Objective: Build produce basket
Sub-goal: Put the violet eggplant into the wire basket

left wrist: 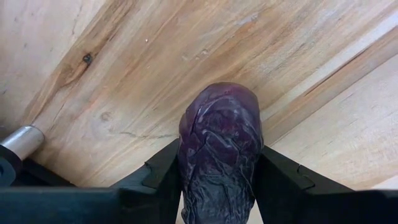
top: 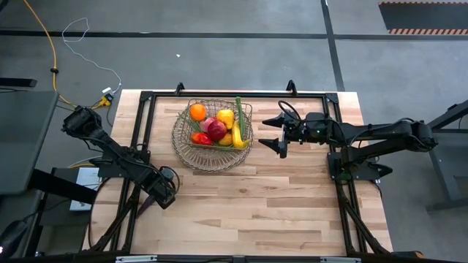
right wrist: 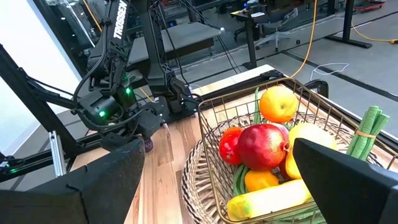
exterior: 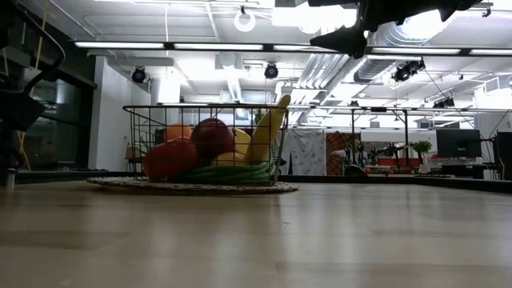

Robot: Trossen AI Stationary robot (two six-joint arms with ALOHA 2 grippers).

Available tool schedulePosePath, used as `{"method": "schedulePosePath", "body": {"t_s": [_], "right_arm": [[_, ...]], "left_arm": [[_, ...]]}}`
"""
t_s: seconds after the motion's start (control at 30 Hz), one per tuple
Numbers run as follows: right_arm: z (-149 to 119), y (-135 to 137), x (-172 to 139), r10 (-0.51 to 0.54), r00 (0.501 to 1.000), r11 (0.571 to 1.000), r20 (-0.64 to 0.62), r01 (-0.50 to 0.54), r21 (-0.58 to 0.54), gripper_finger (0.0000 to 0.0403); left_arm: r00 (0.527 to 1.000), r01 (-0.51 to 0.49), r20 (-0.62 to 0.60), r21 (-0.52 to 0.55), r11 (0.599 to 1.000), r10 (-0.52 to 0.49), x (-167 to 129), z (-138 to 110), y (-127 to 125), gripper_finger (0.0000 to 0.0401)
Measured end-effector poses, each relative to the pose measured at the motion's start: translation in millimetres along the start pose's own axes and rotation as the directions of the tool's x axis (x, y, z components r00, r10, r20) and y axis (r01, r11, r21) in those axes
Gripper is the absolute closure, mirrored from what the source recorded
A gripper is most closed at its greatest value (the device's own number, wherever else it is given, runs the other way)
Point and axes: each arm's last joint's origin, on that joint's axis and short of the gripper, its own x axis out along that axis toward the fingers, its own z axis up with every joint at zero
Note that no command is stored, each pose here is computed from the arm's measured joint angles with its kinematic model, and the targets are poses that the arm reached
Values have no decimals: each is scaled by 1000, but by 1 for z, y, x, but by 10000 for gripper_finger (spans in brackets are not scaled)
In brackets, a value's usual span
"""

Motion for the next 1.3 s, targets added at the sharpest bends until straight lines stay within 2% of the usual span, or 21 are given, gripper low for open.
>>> {"method": "schedulePosePath", "body": {"t_s": [0.33, 0.63, 0.77, 0.87, 0.97, 1.13, 1.3], "right_arm": [[0, 0, 0, 0, 1000, 1000, 0, 0, 0, 4], [0, 0, 0, 0, 1000, 1000, 1, 0, 0, 4], [0, 0, 0, 0, 1000, 1000, 1, 0, 0, 4], [0, 0, 0, 0, 1000, 1000, 0, 0, 0, 4], [0, 0, 0, -1, 1000, 1000, -2, 1, 2, 4], [-1, 0, 0, -2, 1000, 1000, -7, 2, 25, 4], [-1, 0, 0, 2, 1000, 1000, -9, -2, 26, 4]], "left_arm": [[1000, 13, -1, 2, 1000, -13, -1, 0, -1, 249], [990, 138, 14, 110, 984, -140, -26, 1, -11, 250], [964, 224, 109, 159, 962, -243, -50, 10, -16, 250], [912, 276, 232, 263, 924, -338, -74, 20, -20, 250], [835, 277, 370, 358, 892, -408, -99, 31, -22, 250], [671, 304, 520, 457, 836, -528, -141, 52, -23, 250], [521, 290, 612, 529, 798, -595, -177, 69, -22, 250]]}}
